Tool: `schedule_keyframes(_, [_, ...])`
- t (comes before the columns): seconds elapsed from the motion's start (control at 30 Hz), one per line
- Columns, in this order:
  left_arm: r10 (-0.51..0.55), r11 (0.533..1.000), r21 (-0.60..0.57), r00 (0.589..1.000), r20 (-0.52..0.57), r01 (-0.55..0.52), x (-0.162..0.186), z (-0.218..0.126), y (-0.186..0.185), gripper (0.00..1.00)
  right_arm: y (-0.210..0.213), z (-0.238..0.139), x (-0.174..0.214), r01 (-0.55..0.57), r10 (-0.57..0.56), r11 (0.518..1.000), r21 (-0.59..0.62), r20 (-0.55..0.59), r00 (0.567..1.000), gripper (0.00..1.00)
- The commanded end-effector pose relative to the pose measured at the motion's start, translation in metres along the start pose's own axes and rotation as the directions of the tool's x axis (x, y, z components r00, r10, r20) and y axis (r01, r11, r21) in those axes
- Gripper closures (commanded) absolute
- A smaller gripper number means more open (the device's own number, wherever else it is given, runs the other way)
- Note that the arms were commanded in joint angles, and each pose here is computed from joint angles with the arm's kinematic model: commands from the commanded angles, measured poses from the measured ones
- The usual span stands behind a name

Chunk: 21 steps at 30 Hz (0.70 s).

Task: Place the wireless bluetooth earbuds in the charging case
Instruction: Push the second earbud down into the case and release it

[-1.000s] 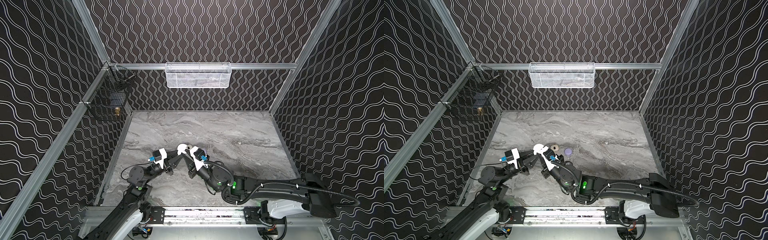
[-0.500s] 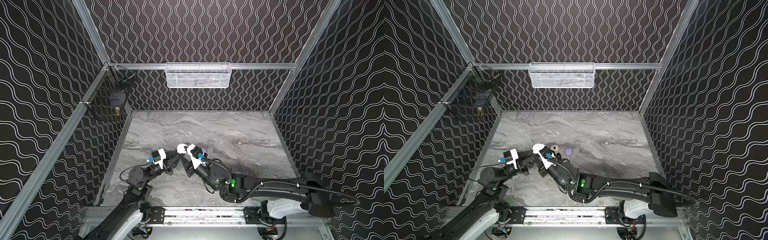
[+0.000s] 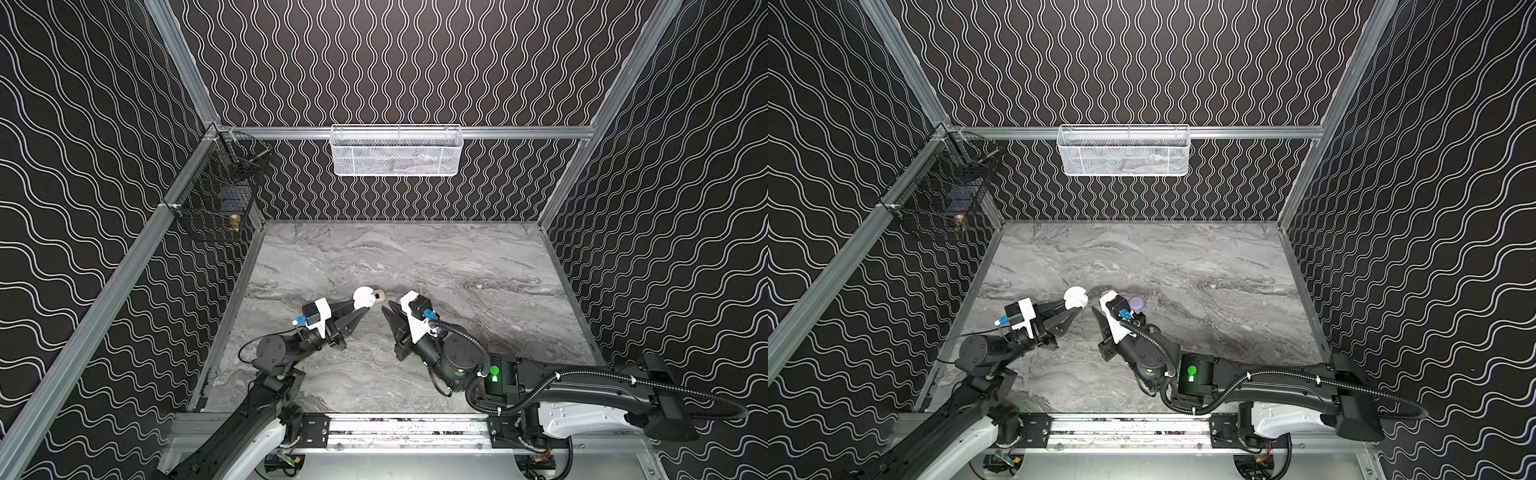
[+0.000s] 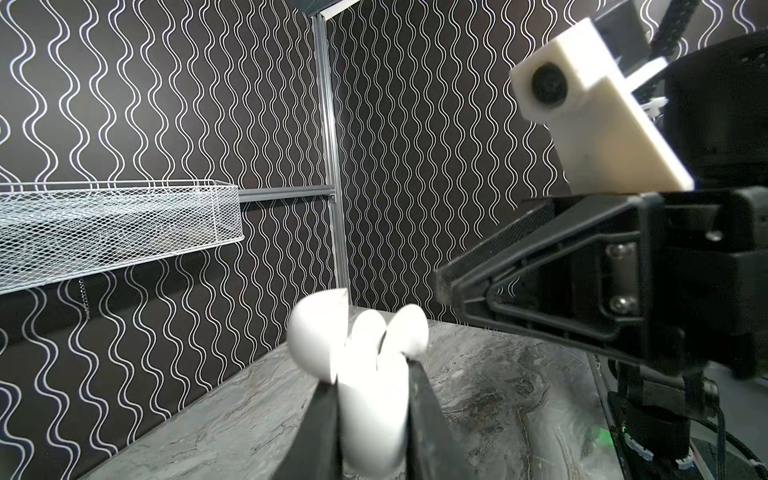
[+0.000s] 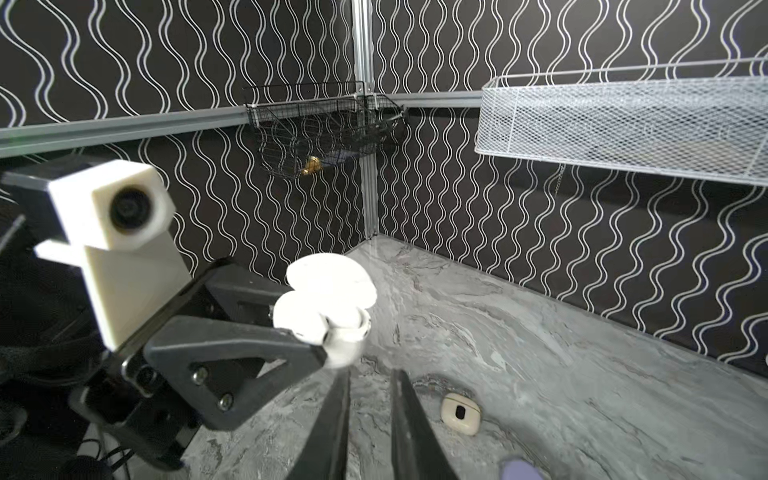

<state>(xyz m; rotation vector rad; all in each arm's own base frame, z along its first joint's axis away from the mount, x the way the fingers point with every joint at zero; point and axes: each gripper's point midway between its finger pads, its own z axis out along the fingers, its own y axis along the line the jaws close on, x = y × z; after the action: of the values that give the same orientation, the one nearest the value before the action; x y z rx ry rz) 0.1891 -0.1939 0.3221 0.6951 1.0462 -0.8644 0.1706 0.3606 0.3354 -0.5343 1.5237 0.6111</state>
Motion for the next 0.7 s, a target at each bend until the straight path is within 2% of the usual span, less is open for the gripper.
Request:
schedule_keyframes(0.0, [0.027, 0.999, 0.025, 0.999, 0.043, -0.028, -0.013, 0.000, -0.005, 1.00, -0.007, 0.007, 0.007, -0.018, 0.021, 0.998, 0.067, -0.033, 0.999, 0.85])
schedule_keyframes(0.27, [0.039, 0.999, 0.026, 0.998, 0.051, -0.040, -0.015, -0.002, -0.007, 1.00, 0.012, 0.022, 0.000, 0.009, -0.008, 1.000, 0.019, -0.041, 0.999, 0.88])
schedule_keyframes(0.3, [0.039, 0.999, 0.024, 0.998, 0.049, -0.040, -0.015, -0.002, -0.007, 1.00, 0.015, 0.022, -0.013, -0.008, 0.009, 1.000, 0.011, -0.019, 1.000, 0.88])
schedule_keyframes(0.37, [0.039, 0.999, 0.021, 0.998, 0.047, -0.040, -0.014, -0.002, -0.007, 1.00, 0.018, 0.022, -0.017, -0.012, 0.012, 1.000, -0.008, -0.013, 1.000, 0.88])
schedule_keyframes(0.67, [0.031, 0.999, 0.017, 0.998, 0.046, -0.031, -0.011, 0.000, -0.004, 1.00, 0.032, 0.023, -0.016, -0.039, 0.036, 0.997, -0.074, -0.034, 0.999, 0.90])
